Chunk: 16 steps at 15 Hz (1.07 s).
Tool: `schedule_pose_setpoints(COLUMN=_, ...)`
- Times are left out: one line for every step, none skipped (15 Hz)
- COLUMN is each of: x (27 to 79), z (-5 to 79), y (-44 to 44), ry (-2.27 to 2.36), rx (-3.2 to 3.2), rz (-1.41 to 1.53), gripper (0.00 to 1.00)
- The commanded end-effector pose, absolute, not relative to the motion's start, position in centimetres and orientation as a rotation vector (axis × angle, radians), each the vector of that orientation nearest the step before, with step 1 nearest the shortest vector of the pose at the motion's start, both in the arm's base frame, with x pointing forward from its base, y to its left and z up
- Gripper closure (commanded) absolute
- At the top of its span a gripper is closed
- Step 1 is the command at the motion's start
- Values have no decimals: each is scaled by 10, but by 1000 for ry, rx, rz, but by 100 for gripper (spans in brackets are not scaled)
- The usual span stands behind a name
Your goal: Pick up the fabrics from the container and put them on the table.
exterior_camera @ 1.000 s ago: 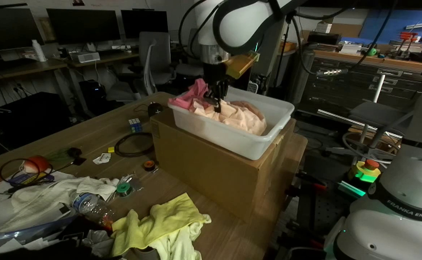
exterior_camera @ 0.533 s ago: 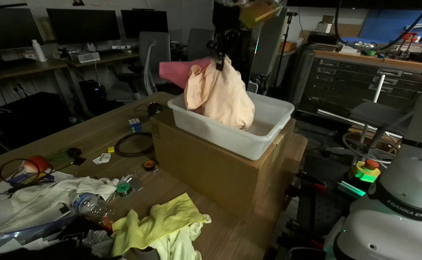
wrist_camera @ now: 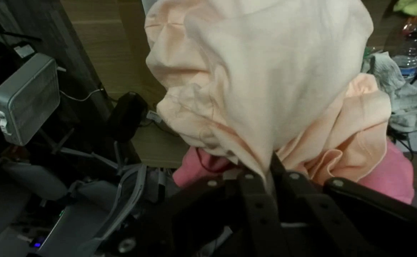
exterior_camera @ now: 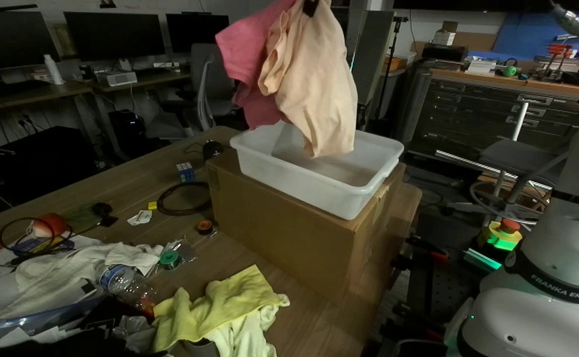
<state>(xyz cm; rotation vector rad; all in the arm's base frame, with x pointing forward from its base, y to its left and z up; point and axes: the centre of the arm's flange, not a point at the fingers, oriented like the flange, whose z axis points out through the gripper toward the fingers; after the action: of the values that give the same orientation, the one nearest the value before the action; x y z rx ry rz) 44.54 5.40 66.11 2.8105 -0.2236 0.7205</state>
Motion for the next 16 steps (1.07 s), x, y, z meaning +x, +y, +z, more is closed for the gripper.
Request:
schedule_pose_setpoints(x=433, z=696, y=69, ry=-248, rx=2743, rz=816, gripper=96)
schedule_pose_setpoints(x=432, z=698, y=76, ry=-233, rx=2734, rz=825, gripper=96)
schedule_pose_setpoints(x=433, z=700, y=82, ry=-207, rx=2734, rz=825, gripper=96)
schedule_pose_setpoints(x=437, z=699, y=93, ry=-153, rx=2742, rz=809, gripper=96)
schedule_pose_setpoints(x=439, z=697, y=105, ry=-83, rx=2757, rz=791, gripper=96)
schedule_pose_setpoints(x=442, z=694, y=120, ry=27, rx=2792, rz=768, gripper=96)
schedule_pose_setpoints(x=445, z=690, y=138, ry=111, rx=2829, rz=761, gripper=96)
schedule_pose_setpoints(x=448, z=686, y=154, ry=176, rx=2861, rz=765, gripper=97)
schedule_pose_setpoints(x=451, z=682, y=172, ry=234, rx=2899, rz=776, gripper=97)
schedule_pose_setpoints(x=454, z=679, y=188, ry=293, rx=2935, rz=778, gripper=96)
schedule_pose_setpoints(x=457, z=675, y=205, ry=349, rx=2971, rz=781, gripper=96)
schedule_pose_setpoints(x=459, z=671, y=220, ry=409, rx=3005, rz=781, gripper=96)
schedule_pose_setpoints(x=462, z=666, y=234, ry=466, rx=3042, rz=779, gripper=96)
schedule_pose_setpoints(x=464, z=663, y=246, ry=522, rx=3079, rz=775, gripper=96)
schedule_pose_setpoints(x=467, z=658, y=256, ry=583, rx=3112, rz=761, gripper=96)
schedule_pose_setpoints(x=469, z=652, y=265, ry=659, rx=3136, rz=731, gripper=97)
